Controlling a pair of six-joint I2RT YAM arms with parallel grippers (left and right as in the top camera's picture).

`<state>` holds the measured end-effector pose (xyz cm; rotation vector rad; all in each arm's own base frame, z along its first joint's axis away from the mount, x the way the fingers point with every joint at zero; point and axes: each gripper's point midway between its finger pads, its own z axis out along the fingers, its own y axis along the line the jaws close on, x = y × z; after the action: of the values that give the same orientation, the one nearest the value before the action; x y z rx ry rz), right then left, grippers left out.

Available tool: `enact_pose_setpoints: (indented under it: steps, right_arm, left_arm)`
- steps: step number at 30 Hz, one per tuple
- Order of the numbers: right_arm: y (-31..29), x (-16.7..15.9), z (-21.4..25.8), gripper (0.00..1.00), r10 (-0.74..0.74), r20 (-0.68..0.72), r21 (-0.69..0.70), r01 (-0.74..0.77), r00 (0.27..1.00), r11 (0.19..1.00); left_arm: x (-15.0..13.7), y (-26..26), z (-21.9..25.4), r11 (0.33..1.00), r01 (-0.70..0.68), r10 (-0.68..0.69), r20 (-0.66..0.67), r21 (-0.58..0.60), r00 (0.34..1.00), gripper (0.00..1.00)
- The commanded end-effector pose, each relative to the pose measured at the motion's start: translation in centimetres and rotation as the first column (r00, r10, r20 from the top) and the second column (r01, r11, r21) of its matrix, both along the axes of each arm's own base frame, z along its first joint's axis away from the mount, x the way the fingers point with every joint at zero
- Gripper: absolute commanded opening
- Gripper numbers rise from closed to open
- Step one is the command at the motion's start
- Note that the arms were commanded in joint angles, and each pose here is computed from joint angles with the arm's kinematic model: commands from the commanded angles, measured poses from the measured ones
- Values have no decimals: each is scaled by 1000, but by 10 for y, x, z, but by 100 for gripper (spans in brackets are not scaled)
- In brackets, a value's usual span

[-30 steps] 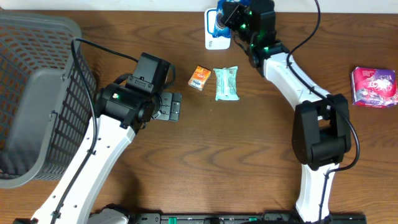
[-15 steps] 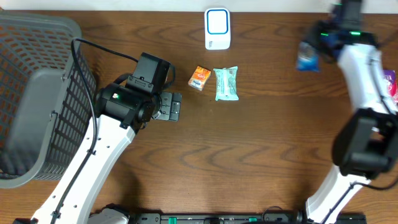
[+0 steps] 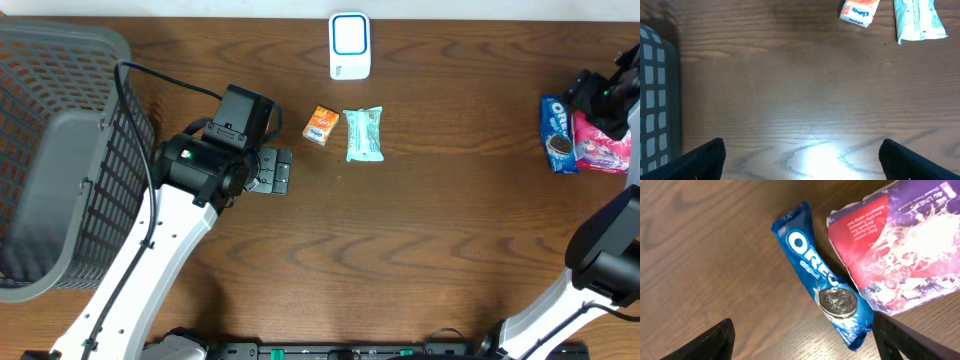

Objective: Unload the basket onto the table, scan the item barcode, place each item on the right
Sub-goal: 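Carry the Oreo pack right and place it beside the Carefree pack, then move the right gripper left to the green wipes pack and grasp it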

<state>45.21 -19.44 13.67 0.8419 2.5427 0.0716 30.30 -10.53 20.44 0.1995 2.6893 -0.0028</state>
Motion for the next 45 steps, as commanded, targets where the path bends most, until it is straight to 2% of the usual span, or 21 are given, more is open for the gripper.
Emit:
enact_pose_setpoints:
  steps: [1, 5, 10, 13, 18, 23, 27, 32, 35, 41, 45]
  right_arm:
    - [26, 13, 3, 84, 137, 33, 35, -138, 990, 990]
    - [87, 29, 10, 84, 315, 117, 131, -329, 942, 935]
    - [169, 33, 12, 84, 459, 148, 221, -482, 876, 848]
    - [215, 28, 5, 98, 540, 120, 244, -551, 833, 798]
    - [300, 9, -16, 99, 669, 72, 260, -662, 739, 703]
    - [350, -9, -49, 99, 612, 32, 357, -581, 791, 732]
    - [358, -23, -76, 95, 547, -23, 399, -494, 837, 772]
    - [359, -29, -105, 86, 535, -4, 400, -489, 845, 775]
    - [358, -35, -124, 75, 480, -4, 424, -433, 877, 795]
    - [359, -41, -144, 74, 413, 16, 458, -374, 911, 807]
    - [368, -45, -147, 73, 427, 26, 457, -390, 904, 799]
  left_arm:
    - [0, 2, -2, 1000, -16, 16, -4, 5, 1000, 98]
    - [0, 2, -2, 1000, -16, 16, -4, 5, 1000, 98]
    - [0, 2, -2, 1000, -16, 16, -4, 5, 1000, 98]
    - [0, 2, -2, 1000, -16, 16, -4, 5, 1000, 98]
    - [0, 2, -2, 1000, -16, 16, -4, 5, 1000, 98]
    - [0, 2, -2, 1000, -16, 16, -4, 5, 1000, 98]
    - [0, 2, -2, 1000, -16, 16, -4, 5, 1000, 98]
    - [0, 2, -2, 1000, -16, 16, -4, 5, 1000, 98]
    - [0, 2, -2, 1000, -16, 16, -4, 5, 1000, 98]
    - [0, 2, -2, 1000, -16, 16, -4, 5, 1000, 98]
    - [0, 2, -2, 1000, -16, 16, -4, 5, 1000, 98]
